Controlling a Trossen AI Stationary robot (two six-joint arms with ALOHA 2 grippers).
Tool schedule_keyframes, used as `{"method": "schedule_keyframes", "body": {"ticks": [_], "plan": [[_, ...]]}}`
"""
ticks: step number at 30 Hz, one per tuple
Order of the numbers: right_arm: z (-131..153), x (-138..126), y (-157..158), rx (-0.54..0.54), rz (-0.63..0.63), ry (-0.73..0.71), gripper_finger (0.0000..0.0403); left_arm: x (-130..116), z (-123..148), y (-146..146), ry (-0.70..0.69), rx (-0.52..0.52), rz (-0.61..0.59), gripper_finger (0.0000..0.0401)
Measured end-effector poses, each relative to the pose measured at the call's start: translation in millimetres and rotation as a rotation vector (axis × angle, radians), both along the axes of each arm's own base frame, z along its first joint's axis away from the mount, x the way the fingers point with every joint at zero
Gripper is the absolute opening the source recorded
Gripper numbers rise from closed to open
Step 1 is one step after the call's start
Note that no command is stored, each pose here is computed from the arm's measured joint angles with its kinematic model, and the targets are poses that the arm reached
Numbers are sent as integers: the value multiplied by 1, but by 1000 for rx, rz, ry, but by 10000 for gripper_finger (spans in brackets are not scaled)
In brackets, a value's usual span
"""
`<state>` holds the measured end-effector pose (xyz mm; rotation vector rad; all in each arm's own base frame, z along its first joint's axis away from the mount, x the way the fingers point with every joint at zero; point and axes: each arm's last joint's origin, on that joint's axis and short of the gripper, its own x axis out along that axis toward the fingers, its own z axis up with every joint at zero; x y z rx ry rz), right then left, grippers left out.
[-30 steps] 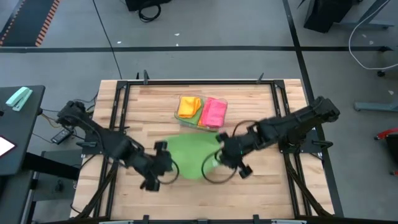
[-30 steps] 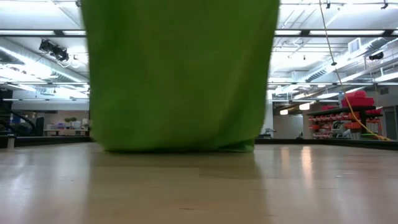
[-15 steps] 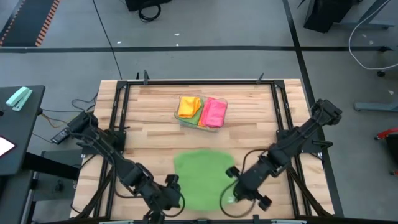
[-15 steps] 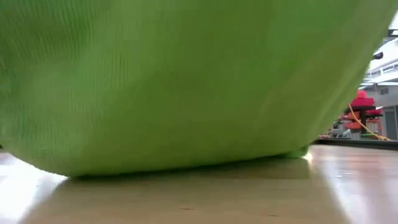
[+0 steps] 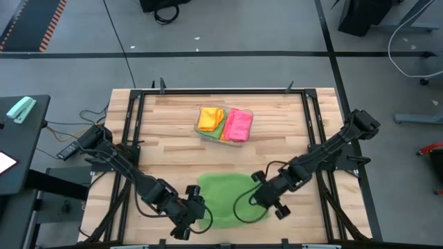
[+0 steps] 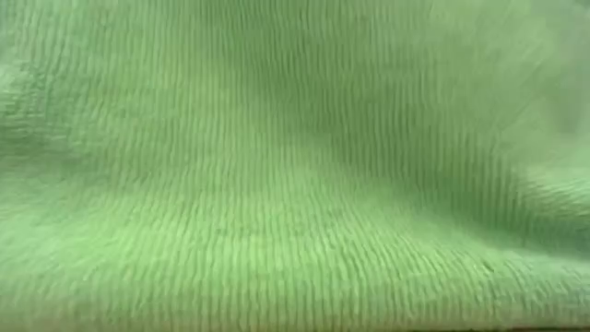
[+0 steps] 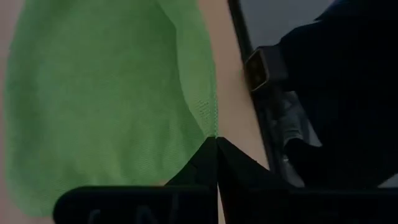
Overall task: Fold microfiber towels
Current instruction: Fold the green microfiber cloth
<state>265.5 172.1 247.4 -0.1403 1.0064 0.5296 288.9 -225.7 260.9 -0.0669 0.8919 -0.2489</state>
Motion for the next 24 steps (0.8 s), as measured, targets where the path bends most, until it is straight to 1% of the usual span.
{"method": "schedule_keyframes", "body": {"ticks": [4, 9, 13, 16, 18, 21, 24], "plan": [[-11, 2, -12, -15, -30, 24, 14, 5, -6, 4, 6, 45, 27, 16], [-20, 3, -22, -39, -33, 41, 14, 12, -20, 6, 29, 99, 49, 6], [-27, 3, -28, -51, -41, 52, 14, 18, -34, 6, 55, 131, 64, 13], [-39, 1, -33, -60, -51, 70, 14, 23, -44, 7, 66, 173, 59, 19], [-49, -2, -39, -68, -65, 87, 14, 27, -52, 9, 79, 193, 66, 15], [-62, -4, -47, -72, -95, 107, 14, 34, -62, 15, 106, 206, 93, 6], [-68, -5, -55, -97, -133, 116, 14, 38, -67, 24, 128, 242, 130, 10]]}}
